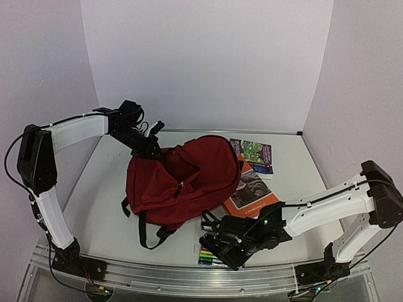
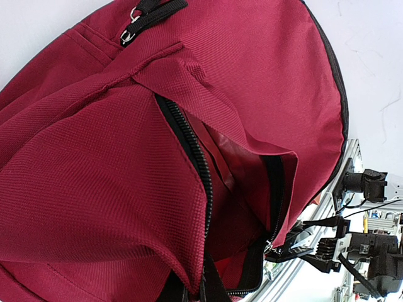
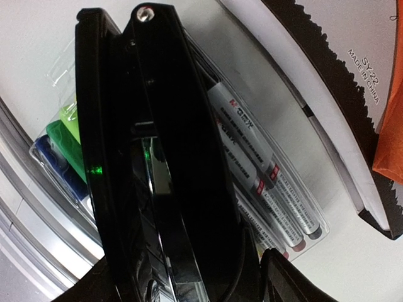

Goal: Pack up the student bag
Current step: Pick up the stationery from the center of the board.

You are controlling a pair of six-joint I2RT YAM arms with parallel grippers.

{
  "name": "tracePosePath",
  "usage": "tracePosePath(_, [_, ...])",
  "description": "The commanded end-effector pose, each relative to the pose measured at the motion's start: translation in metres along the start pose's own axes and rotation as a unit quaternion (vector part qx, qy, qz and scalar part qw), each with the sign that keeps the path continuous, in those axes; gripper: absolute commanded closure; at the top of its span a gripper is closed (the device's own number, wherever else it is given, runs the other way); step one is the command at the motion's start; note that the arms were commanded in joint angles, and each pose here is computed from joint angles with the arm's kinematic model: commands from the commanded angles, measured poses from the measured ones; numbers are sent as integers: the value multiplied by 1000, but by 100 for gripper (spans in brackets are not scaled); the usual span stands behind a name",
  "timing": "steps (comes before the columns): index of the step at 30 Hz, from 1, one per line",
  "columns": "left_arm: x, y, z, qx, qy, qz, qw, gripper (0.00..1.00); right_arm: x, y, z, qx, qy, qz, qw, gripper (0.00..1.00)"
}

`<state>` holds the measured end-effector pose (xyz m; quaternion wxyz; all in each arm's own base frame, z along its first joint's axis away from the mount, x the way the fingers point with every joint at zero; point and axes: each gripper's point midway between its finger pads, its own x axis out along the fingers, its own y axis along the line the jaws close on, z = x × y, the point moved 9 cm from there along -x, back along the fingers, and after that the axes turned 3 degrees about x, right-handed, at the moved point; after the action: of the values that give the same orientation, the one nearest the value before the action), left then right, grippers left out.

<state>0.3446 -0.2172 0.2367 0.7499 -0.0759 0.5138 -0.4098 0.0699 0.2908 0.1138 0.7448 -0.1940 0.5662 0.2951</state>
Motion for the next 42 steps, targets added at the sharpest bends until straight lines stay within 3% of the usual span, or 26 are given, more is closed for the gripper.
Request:
tracePosePath(1, [-12, -11, 11, 19, -18, -19, 999, 100, 13, 0, 0, 10, 13, -22, 1000, 33])
tracePosePath(5, [-12, -11, 11, 18, -17, -20, 999, 100, 15, -1, 0, 9, 13, -27, 1000, 43])
tracePosePath(13, [-12, -11, 11, 17, -17, -19, 1000, 100, -18, 2, 17, 24, -34, -14, 999, 84])
tracePosePath(17, [-12, -12, 11, 18, -17, -21, 999, 100, -46, -1, 28, 35, -71, -27, 997, 99])
tracePosePath(26, [-12, -15, 11, 23, -16, -28, 999, 100, -104, -10, 74, 8, -153, -91, 984, 100])
tracePosePath(34, [-6, -27, 8, 32, -8, -47, 998, 100, -98, -41, 148, 7, -181, -159, 971, 100])
tracePosePath(42, [-9, -35, 8, 39, -12, -57, 998, 100, -75, -51, 216, -23, -187, -147, 971, 100])
